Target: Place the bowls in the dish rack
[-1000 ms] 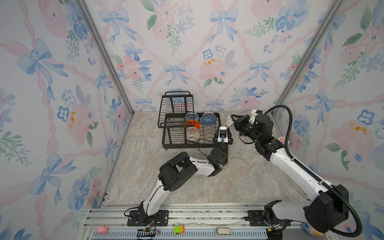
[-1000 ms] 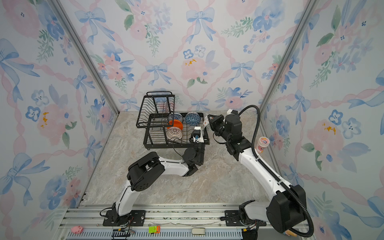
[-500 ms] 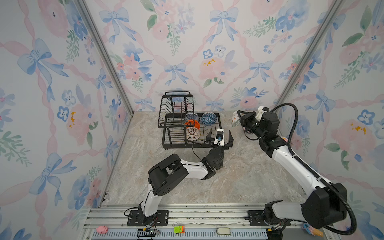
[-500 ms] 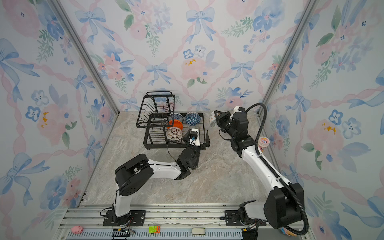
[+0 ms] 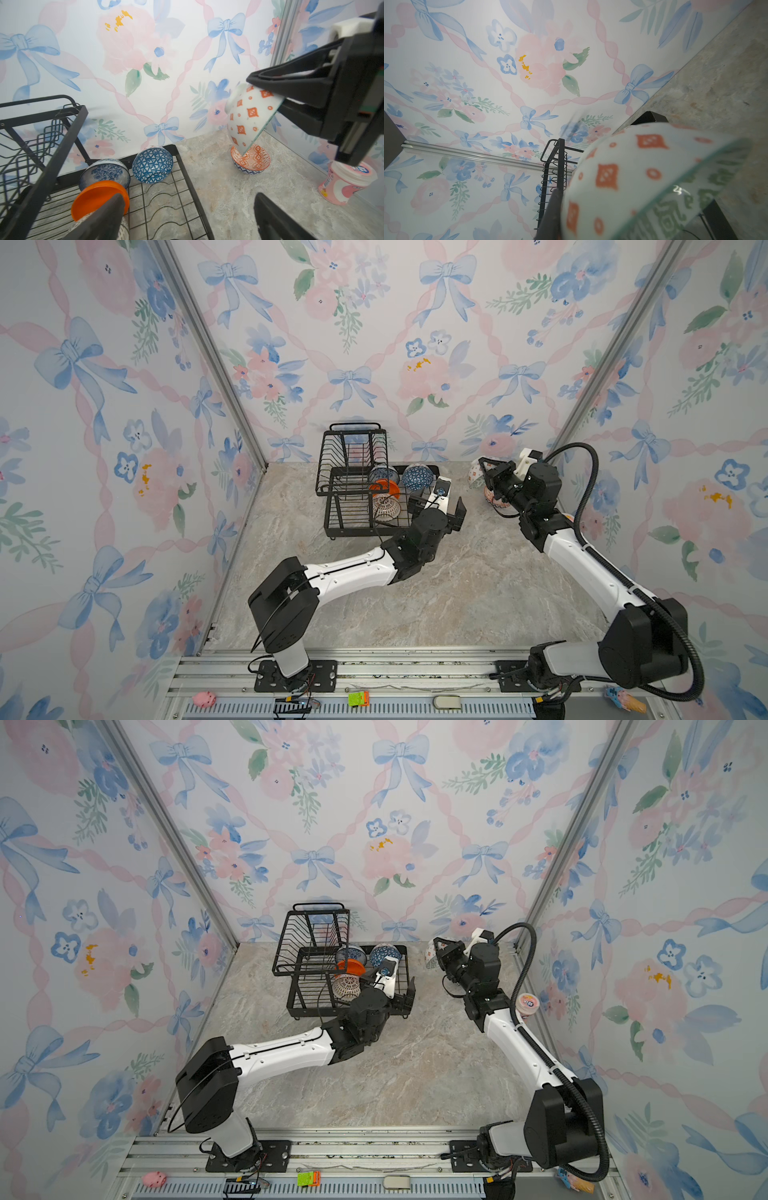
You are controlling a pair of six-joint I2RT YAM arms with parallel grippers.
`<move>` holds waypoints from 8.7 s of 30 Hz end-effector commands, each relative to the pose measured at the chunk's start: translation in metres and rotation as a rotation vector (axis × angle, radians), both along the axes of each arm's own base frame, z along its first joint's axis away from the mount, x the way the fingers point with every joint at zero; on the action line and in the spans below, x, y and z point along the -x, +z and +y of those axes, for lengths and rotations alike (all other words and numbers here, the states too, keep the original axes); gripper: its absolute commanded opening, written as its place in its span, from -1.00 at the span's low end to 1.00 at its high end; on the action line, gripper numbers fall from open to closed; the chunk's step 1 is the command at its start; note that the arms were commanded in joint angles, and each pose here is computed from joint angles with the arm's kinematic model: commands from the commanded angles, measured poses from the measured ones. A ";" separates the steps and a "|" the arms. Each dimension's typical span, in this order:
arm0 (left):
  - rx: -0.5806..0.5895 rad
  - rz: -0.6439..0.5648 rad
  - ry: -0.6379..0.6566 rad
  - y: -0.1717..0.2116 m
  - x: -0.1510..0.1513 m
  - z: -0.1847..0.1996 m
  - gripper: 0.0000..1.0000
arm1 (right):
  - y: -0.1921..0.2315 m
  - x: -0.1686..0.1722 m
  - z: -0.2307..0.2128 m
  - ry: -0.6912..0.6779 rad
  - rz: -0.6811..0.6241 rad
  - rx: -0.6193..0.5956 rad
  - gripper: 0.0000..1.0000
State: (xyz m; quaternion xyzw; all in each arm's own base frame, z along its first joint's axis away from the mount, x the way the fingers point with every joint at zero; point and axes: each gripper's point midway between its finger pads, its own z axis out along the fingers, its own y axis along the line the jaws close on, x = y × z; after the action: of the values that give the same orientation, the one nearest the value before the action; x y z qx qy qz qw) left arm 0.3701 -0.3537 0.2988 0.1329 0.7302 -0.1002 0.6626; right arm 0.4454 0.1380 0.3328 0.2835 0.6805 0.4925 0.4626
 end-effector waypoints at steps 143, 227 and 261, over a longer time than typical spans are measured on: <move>-0.094 0.192 0.022 -0.068 -0.002 0.107 0.96 | -0.185 -0.100 0.164 -0.082 0.172 -0.017 -0.49; -0.114 0.135 -0.131 -0.072 -0.014 -0.050 0.96 | -0.198 0.003 -0.164 -0.262 0.628 0.564 0.93; -0.141 0.160 -0.160 -0.108 -0.043 -0.089 0.96 | -0.275 -0.059 -0.192 -0.213 0.723 0.538 0.31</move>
State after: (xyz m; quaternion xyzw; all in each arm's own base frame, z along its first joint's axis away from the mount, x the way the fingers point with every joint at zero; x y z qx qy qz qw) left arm 0.4078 -0.4396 0.1910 0.2311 0.7747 -0.1061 0.5790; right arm 0.4997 -0.0524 0.0603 0.3816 0.8651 0.1217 0.3020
